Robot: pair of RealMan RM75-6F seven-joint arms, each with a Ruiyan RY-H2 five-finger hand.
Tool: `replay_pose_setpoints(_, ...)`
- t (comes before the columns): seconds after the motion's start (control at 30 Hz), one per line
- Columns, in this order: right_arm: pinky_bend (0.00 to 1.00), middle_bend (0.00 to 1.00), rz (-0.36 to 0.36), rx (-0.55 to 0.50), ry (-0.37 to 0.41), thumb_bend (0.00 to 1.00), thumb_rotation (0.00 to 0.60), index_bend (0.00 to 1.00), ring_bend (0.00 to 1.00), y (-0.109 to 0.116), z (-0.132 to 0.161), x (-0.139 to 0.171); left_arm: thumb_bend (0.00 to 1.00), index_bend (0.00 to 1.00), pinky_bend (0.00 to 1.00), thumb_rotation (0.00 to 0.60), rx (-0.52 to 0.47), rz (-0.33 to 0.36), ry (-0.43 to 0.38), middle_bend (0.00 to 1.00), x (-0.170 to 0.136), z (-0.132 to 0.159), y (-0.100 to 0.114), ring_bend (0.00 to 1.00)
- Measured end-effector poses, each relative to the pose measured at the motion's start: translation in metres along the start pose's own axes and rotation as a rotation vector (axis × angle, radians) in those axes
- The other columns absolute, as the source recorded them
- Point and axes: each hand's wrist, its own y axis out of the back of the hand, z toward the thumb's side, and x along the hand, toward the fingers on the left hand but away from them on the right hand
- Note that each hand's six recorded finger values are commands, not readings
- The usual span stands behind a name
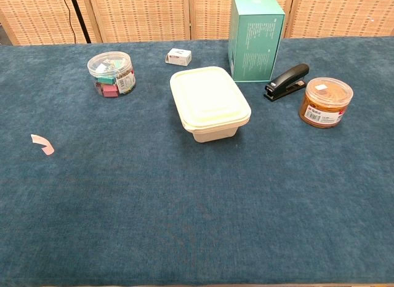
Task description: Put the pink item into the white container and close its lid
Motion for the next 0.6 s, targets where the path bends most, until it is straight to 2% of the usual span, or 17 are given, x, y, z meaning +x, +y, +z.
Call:
replay_pose_setpoints(0.17,0.0,0.0,0.016,0.014,-0.002,0.0,0.6,0.0,0.0,-0.004,0.0,-0.005,0.01,0.02,0.0,0.6,0.021,-0.009,0.01,0.0,0.002,-0.002,-0.002,0.0)
replay_pose_setpoints(0.37,0.0,0.0,0.007,0.013,-0.012,0.0,0.6,0.0,0.0,-0.002,-0.001,-0.004,0.03,0.09,0.0,0.6,0.057,-0.008,0.019,0.0,0.004,-0.004,-0.002,0.0)
replay_pose_setpoints(0.53,0.0,0.0,0.008,0.005,-0.02,0.0,0.6,0.0,0.0,-0.001,-0.003,-0.003,0.1,0.29,0.0,0.6,0.1,-0.004,-0.014,0.0,0.015,0.001,-0.004,0.0)
replay_pose_setpoints(0.6,0.0,0.0,0.013,0.004,-0.018,0.0,0.6,0.0,0.0,-0.001,-0.003,-0.003,0.13,0.34,0.0,0.6,0.123,-0.02,-0.047,0.0,0.026,0.005,-0.009,0.0)
